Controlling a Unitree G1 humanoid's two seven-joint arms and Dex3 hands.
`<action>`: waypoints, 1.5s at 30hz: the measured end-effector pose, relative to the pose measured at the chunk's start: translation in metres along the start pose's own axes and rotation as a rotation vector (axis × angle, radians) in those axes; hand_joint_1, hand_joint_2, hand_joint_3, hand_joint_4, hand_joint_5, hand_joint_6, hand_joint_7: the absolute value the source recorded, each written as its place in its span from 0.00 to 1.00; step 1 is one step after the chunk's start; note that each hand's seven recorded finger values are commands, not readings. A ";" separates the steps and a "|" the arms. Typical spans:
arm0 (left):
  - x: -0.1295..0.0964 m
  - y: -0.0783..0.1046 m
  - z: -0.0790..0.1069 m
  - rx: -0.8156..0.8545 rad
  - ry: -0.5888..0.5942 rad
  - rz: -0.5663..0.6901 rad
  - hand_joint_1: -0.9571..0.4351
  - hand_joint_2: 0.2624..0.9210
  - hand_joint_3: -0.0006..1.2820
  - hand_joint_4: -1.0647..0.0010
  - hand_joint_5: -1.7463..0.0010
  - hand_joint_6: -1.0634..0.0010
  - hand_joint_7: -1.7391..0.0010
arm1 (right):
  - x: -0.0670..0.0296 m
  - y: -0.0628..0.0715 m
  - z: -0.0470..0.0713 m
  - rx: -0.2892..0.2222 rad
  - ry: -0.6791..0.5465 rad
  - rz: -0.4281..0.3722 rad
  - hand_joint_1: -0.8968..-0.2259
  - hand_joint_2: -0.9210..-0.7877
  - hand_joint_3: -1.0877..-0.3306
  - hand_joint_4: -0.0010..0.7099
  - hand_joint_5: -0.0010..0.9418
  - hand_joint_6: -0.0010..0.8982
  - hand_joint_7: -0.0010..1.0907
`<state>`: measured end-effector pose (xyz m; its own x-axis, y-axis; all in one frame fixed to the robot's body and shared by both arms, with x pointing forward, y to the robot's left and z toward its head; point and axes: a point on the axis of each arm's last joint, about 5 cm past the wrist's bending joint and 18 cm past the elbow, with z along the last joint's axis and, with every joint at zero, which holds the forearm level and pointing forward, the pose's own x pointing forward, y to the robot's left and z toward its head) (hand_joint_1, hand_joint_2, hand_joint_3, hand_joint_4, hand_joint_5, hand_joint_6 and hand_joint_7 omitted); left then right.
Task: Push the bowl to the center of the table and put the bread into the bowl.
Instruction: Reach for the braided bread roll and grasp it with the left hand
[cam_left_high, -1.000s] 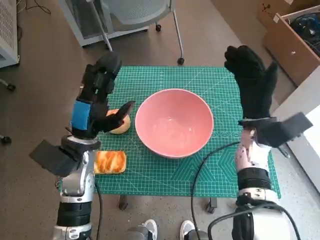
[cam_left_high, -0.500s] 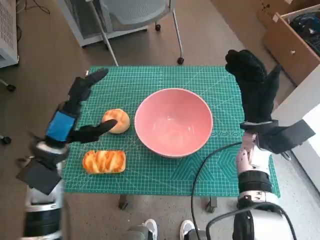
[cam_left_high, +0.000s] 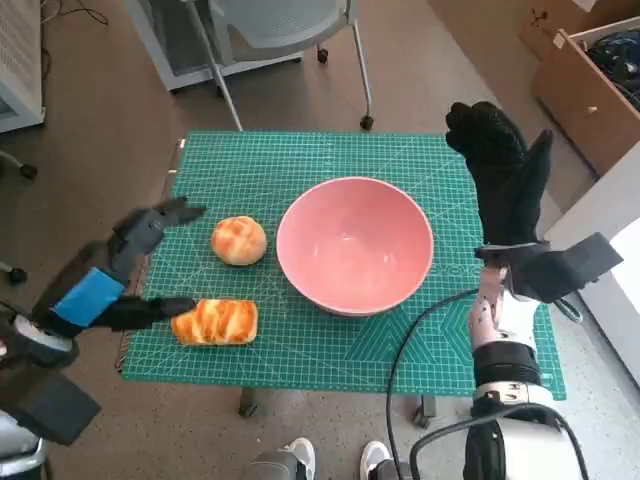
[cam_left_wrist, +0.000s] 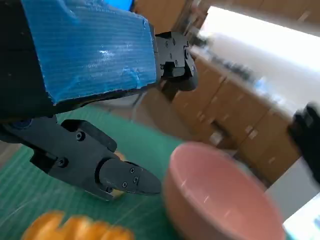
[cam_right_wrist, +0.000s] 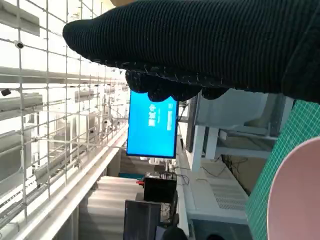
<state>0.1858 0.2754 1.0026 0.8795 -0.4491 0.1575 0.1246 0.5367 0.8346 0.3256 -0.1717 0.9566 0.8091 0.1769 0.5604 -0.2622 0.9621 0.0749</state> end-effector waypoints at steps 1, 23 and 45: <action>-0.002 -0.001 -0.001 0.012 0.013 -0.016 0.49 0.89 0.03 0.73 0.97 0.88 0.68 | 0.0001 0.000 0.000 0.001 0.004 0.003 0.45 0.00 0.40 0.26 0.00 0.12 0.27; -0.013 -0.040 -0.023 0.070 0.191 -0.261 0.40 0.91 0.00 0.73 1.00 0.65 0.95 | 0.0072 0.003 0.000 0.025 0.035 0.024 0.41 0.00 0.42 0.26 0.00 0.11 0.27; 0.012 -0.075 -0.048 0.167 0.209 -0.307 0.54 0.93 0.00 0.53 0.98 0.48 0.96 | 0.0076 0.005 -0.001 0.033 0.038 0.035 0.41 0.00 0.42 0.26 0.00 0.10 0.28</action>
<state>0.2090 0.2644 0.9161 0.8895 -0.4066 -0.2083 0.3344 0.2688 0.9033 0.3311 -0.1656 0.9602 0.8185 0.2189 0.5311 -0.3075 0.9479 0.0831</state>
